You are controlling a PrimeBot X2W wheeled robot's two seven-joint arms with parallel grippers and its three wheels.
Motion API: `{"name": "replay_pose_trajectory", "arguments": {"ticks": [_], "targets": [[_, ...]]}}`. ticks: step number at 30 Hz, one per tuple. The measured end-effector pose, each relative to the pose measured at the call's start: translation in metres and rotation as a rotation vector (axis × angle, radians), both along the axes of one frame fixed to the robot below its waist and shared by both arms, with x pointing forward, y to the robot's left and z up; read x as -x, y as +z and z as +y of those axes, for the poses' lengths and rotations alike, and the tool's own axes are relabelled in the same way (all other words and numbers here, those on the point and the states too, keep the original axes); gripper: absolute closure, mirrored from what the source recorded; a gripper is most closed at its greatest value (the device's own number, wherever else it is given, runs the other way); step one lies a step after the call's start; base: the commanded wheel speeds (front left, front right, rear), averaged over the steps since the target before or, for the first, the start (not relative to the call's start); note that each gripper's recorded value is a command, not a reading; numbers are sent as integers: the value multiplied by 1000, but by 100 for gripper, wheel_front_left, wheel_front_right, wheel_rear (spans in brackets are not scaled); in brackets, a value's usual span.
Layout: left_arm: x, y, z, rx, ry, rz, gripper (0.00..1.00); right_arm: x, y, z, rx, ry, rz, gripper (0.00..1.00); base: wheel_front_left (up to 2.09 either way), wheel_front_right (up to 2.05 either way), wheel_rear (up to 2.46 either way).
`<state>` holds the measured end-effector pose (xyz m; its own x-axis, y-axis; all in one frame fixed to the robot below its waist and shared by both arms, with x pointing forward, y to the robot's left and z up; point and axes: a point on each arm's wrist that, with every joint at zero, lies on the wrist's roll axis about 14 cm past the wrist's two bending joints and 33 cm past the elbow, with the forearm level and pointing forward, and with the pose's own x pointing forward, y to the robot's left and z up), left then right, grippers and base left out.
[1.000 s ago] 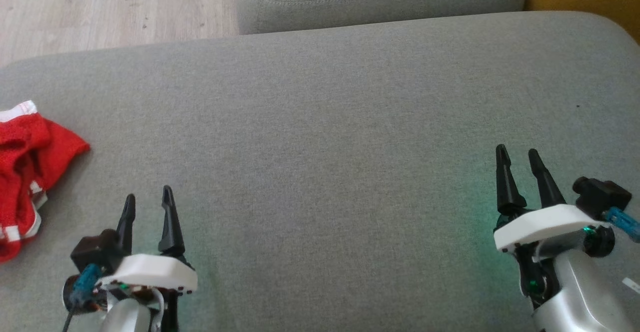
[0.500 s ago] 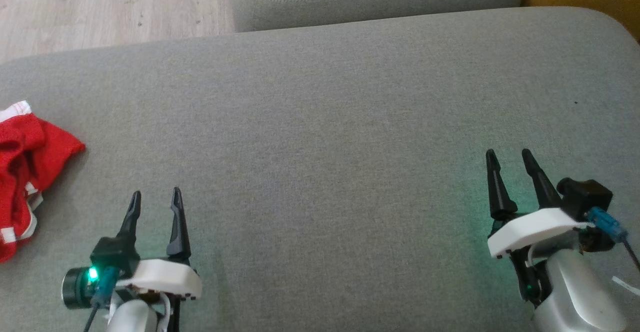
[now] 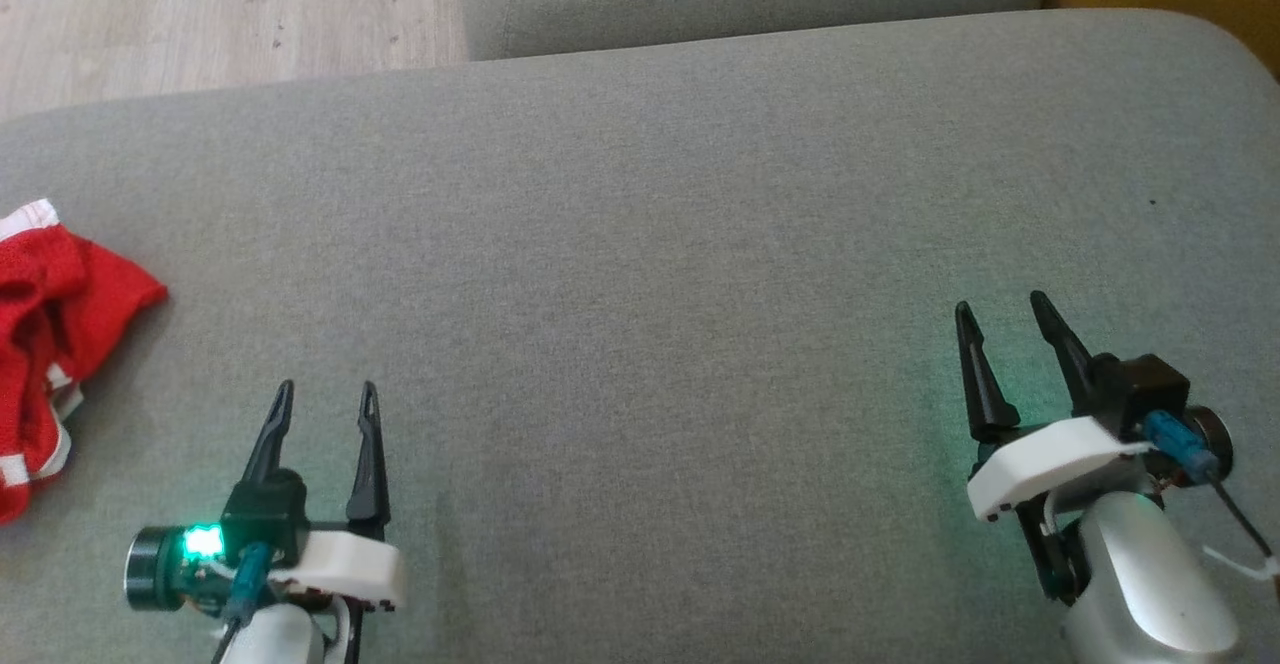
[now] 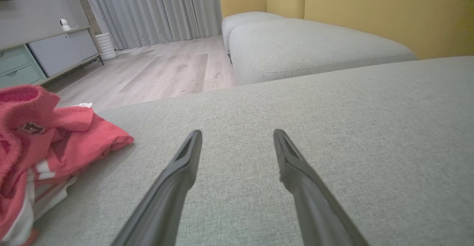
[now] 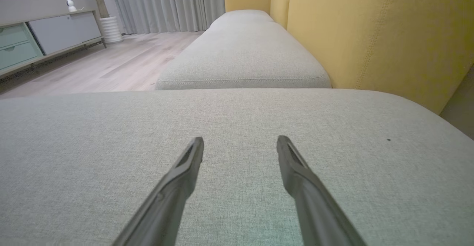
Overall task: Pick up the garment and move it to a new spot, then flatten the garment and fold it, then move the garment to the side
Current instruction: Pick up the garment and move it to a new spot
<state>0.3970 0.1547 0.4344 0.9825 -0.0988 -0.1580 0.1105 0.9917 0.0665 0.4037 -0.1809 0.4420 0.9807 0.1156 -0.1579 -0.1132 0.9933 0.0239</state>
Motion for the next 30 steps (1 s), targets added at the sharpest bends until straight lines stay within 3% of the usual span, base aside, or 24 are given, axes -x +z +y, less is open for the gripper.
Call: {"name": "replay_pose_trajectory", "arguments": {"ticks": [17,23,30], "targets": [[1,0,18,40,88,2,0,-5,-1,-4,-16,-27,1,0,0,0,0],[11,-6,34,57,149,21,0,-20,-7,32,-20,75,8,0,0,0,0],[35,-8,79,66,299,29,0,-44,-14,111,-33,302,13,0,0,0,0]]}}
